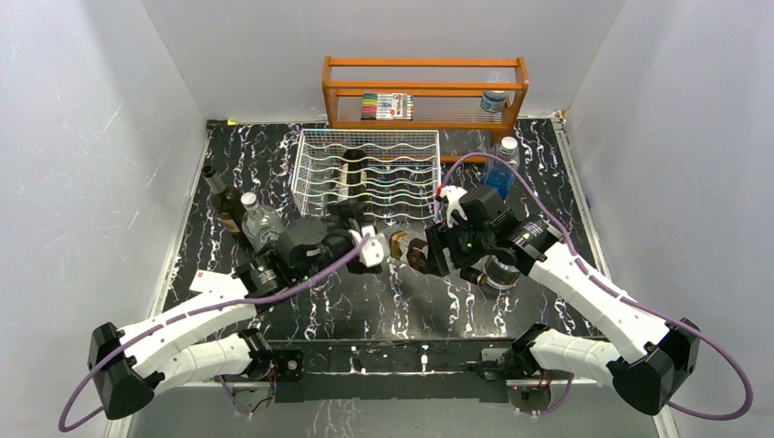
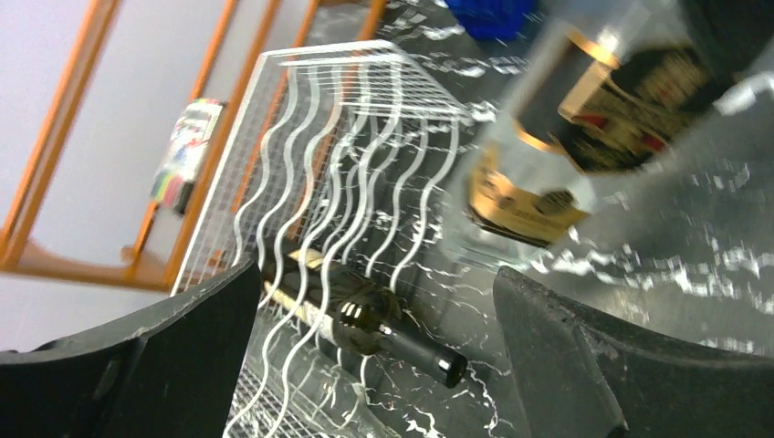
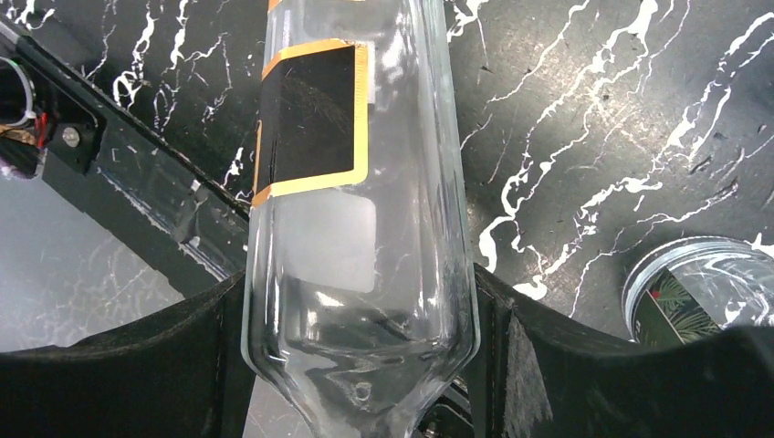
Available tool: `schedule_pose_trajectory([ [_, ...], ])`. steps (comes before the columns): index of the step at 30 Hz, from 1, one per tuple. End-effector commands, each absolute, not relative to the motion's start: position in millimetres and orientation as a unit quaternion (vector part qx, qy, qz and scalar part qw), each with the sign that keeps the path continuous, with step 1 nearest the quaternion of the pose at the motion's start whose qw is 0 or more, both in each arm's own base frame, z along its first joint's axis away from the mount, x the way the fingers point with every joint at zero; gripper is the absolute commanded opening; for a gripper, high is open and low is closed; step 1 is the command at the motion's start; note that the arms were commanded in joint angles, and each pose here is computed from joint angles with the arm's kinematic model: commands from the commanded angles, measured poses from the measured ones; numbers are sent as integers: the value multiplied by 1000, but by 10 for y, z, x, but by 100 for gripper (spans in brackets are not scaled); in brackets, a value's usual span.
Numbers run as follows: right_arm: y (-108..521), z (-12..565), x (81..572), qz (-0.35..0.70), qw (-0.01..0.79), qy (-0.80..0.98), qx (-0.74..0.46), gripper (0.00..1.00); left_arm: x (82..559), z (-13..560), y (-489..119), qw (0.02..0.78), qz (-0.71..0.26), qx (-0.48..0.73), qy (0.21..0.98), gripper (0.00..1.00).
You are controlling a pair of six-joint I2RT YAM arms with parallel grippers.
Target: Put the wine bottle on the wine rack
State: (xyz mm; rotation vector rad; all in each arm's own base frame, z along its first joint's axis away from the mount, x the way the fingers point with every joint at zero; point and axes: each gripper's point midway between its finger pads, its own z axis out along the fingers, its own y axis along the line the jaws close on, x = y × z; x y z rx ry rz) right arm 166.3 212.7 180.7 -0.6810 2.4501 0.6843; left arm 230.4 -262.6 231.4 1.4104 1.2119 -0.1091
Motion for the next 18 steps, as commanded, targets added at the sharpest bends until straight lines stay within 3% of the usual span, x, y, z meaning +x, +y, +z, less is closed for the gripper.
schedule_pose_trajectory([
  [1,2269,2149,1831,291,328,866,-239,0,2479,2854,-2332,620,-67,419,659,98],
  [6,2327,2032,1902,297,336,865,-224,0,2392,2905,-2249,573,-117,319,746,98],
  [14,2464,2005,2158,295,381,861,-164,0,2155,3281,-2279,568,-238,212,759,98],
  [18,2645,1987,2219,304,402,849,-157,0,2124,3356,-2168,575,-239,191,759,98],
])
